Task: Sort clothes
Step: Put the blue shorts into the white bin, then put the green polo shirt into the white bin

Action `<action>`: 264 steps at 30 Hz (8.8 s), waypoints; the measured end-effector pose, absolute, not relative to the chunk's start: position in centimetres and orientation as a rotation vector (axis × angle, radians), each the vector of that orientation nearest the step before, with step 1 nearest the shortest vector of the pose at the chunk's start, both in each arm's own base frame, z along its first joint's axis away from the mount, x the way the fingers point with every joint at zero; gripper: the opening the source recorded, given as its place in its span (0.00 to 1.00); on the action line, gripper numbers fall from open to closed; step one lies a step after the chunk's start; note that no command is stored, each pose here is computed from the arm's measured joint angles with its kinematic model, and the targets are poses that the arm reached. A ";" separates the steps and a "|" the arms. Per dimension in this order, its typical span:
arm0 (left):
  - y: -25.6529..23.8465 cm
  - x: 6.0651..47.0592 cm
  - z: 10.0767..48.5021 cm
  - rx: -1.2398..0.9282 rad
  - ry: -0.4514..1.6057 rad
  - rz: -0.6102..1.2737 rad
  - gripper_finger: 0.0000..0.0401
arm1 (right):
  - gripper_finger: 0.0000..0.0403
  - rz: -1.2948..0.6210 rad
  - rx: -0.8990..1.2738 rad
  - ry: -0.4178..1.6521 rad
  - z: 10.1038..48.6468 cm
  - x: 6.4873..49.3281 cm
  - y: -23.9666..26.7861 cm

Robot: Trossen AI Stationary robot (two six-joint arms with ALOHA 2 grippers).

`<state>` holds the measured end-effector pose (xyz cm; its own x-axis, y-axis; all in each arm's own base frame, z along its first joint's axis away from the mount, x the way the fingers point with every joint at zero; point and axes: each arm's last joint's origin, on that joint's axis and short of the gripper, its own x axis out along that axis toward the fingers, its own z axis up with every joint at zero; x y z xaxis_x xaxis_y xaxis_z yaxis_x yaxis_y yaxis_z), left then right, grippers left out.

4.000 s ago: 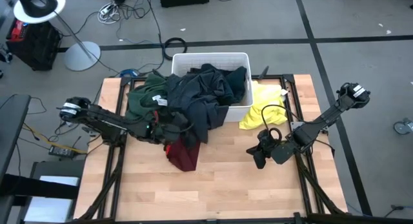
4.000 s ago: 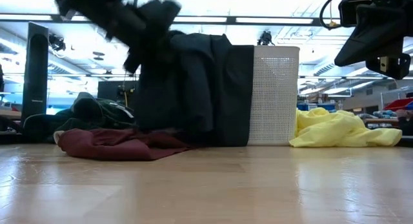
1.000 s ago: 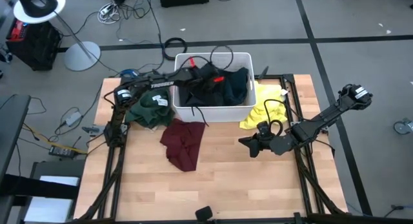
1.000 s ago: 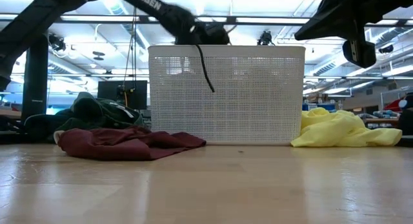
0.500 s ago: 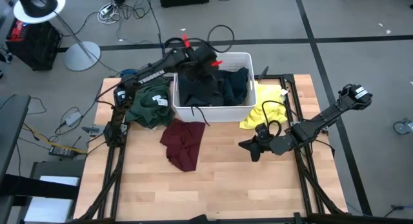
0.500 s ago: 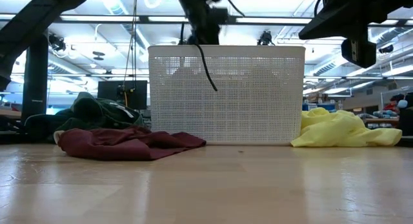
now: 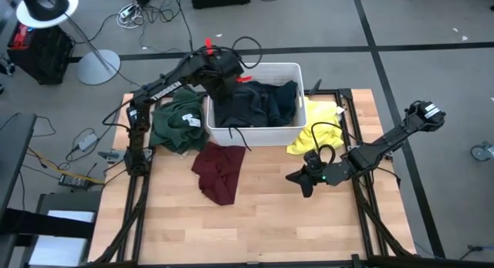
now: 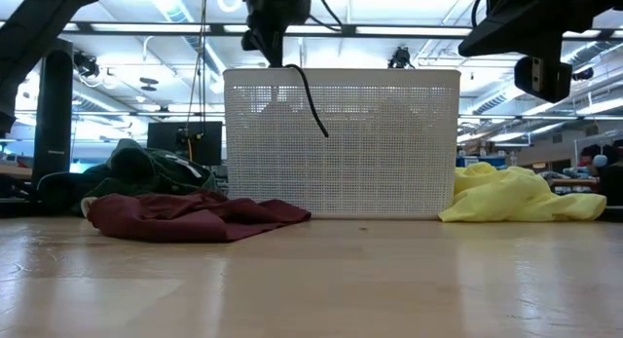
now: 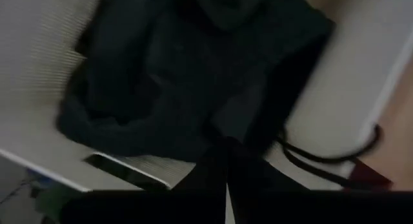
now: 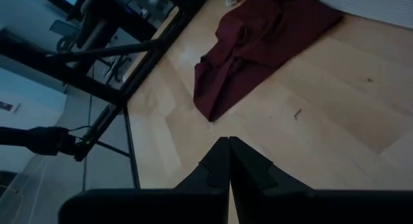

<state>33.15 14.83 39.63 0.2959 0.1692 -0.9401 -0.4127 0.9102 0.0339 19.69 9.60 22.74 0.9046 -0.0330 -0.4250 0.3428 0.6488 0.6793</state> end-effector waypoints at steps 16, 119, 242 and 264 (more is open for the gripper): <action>14.0 34.7 33.3 -0.480 1.344 0.123 0.00 | 0.02 -0.211 0.854 0.382 22.9 19.8 9.6; 14.5 41.8 28.9 -0.596 1.045 -0.089 0.00 | 0.02 -0.219 0.841 0.383 22.8 19.7 9.6; 11.8 14.3 19.2 -0.835 1.039 1.157 0.39 | 0.02 -0.399 0.811 0.348 22.4 20.7 6.5; 9.4 14.9 28.7 -0.729 0.847 1.062 0.00 | 0.01 -0.298 0.770 0.418 22.3 20.4 7.5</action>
<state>14.93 9.37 28.75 0.2467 0.4361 -0.8654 -0.9407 0.3223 -0.1058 20.38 7.49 22.34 0.8773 -0.1078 -0.4676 0.4073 0.6827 0.6067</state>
